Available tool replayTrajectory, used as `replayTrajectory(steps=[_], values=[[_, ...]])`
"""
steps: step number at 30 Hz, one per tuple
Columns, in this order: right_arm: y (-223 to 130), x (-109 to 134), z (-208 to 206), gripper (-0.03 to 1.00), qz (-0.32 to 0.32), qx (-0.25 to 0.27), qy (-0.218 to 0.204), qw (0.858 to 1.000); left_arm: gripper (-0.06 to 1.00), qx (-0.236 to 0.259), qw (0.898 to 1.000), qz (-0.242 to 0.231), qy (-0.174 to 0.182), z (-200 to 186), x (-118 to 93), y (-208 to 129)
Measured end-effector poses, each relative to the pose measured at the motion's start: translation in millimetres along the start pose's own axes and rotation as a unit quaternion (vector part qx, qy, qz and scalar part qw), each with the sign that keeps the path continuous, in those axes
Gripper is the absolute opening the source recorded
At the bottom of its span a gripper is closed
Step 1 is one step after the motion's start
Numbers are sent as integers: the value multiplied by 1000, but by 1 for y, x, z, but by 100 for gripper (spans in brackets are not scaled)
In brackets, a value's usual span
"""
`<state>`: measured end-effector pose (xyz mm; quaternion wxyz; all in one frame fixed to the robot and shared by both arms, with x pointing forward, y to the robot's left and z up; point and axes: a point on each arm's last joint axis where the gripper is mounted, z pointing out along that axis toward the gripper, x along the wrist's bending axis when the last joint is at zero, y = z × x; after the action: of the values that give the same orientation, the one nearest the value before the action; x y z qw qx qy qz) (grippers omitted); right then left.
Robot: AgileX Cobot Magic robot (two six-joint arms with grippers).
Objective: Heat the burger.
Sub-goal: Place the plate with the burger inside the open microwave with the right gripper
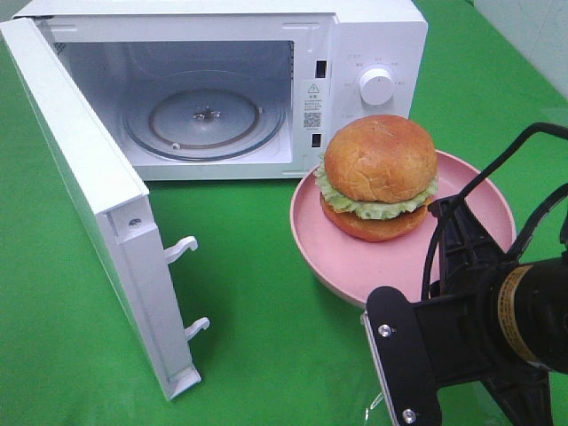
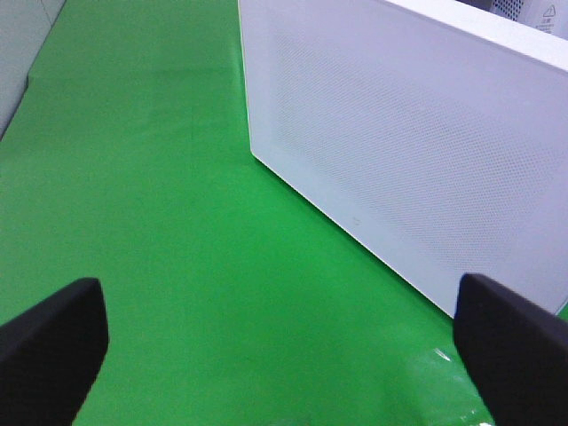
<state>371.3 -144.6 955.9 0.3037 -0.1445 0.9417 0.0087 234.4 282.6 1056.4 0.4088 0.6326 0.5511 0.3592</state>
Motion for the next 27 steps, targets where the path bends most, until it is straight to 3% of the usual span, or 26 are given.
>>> replayTrajectory(steps=[13,27], values=[[-17,-14,11,5,-51,-22,-6,998,98,0,1000,0,0,0,0,0],[-33,-15,19,5,-92,-49,45,994,98,0,1000,0,0,0,0,0]])
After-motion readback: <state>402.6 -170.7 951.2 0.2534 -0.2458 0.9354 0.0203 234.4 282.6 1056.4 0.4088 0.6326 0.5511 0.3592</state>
